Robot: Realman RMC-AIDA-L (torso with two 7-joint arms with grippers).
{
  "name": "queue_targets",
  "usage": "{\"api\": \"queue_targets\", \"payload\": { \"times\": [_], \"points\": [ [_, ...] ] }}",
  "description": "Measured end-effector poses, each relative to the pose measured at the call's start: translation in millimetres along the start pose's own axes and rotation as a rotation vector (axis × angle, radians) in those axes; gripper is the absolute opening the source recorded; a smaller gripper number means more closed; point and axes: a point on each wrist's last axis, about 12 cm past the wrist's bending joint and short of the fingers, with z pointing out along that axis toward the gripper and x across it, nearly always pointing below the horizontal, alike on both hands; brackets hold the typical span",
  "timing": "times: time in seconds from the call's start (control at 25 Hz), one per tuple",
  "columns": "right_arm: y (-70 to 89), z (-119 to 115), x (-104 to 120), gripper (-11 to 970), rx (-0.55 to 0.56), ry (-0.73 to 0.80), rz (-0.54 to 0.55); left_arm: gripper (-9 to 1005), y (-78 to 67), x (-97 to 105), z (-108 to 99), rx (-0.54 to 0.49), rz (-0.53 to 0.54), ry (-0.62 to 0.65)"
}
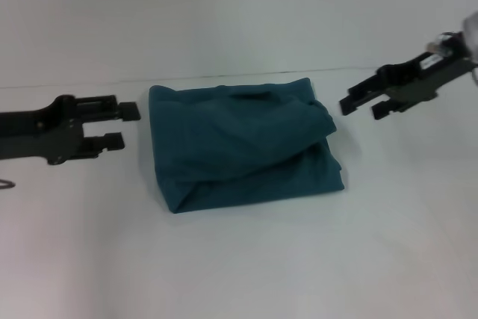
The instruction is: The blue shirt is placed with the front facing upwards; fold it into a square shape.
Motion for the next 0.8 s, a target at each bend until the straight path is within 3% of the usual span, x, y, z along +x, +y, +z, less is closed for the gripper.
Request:
{"api": "queue_targets", "payload": {
  "times": [0.32,0.8],
  "points": [
    [33.4,32.7,-13.6,779,0.05,-0.003,-0.074,720,11.1,8.2,-12.6,0.004,-0.026,-0.025],
    [45.7,60.4,-17.3,777,0.122,-0.062,-0.189,720,9.1,6.9,-7.8,0.025,-0.017,-0.047]
  ]
}}
